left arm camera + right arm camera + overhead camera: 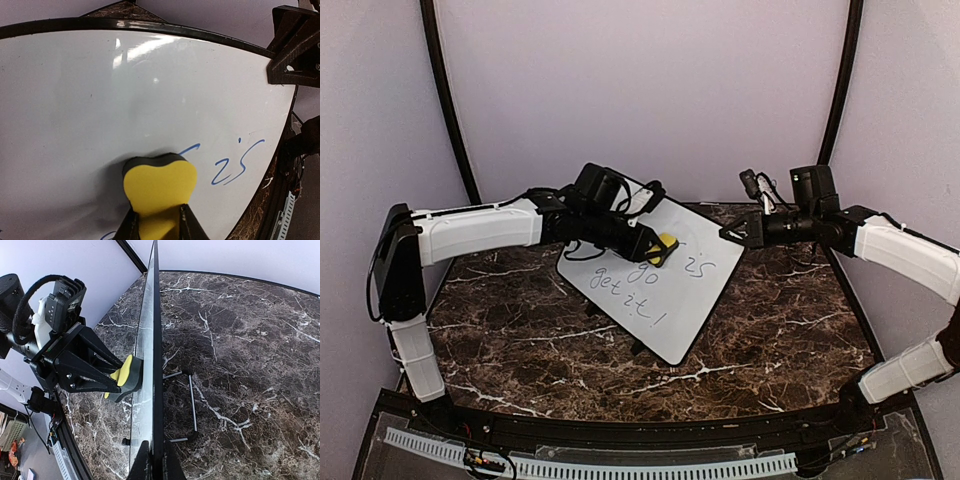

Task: Erase the whiteboard
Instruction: Erase the center of the whiteboard.

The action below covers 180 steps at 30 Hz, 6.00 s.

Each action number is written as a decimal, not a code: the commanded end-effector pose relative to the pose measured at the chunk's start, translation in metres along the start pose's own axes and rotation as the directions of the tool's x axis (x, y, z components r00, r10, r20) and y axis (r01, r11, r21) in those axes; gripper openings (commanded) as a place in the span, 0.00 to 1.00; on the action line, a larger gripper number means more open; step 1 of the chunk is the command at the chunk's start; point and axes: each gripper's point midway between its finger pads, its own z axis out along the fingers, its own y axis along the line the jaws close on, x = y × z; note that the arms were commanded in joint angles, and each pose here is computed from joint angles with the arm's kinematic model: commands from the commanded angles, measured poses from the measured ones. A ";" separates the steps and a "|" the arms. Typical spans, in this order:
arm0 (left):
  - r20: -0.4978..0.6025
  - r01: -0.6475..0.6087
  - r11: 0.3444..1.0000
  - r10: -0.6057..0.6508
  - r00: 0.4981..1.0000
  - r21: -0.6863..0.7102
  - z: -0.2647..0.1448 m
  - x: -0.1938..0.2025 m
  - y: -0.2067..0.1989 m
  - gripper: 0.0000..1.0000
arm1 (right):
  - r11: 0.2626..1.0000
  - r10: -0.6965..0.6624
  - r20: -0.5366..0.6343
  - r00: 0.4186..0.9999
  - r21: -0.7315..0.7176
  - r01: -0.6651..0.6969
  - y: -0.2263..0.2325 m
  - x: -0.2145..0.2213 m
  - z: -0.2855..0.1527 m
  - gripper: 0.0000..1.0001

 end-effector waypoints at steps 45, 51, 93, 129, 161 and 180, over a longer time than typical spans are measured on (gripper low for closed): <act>-0.035 -0.084 0.992 0.081 0.996 -0.099 0.013 -0.013 0.000 0.11 | 0.976 -0.174 0.020 0.985 -0.128 0.175 0.037 -0.002 0.004 0.00; -0.079 -0.066 0.993 0.059 0.995 -0.099 0.007 0.014 0.001 0.11 | 0.977 -0.172 0.018 0.985 -0.126 0.173 0.037 -0.003 0.005 0.00; -0.190 -0.099 0.990 0.079 0.979 -0.102 0.015 0.089 -0.018 0.11 | 0.979 -0.161 0.003 0.987 -0.126 0.160 0.033 0.001 0.009 0.00; -0.092 -0.099 0.993 0.093 0.991 -0.062 0.018 0.047 -0.033 0.11 | 0.979 -0.157 0.001 0.988 -0.128 0.156 0.033 0.001 0.009 0.00; -0.146 -0.159 0.985 0.147 0.978 -0.073 0.030 0.073 -0.049 0.11 | 0.979 -0.159 0.009 0.987 -0.131 0.159 0.036 -0.001 0.006 0.00; -0.013 -0.136 0.987 0.136 0.991 -0.086 0.017 0.004 -0.035 0.11 | 0.979 -0.161 0.013 0.987 -0.128 0.161 0.037 0.001 0.004 0.00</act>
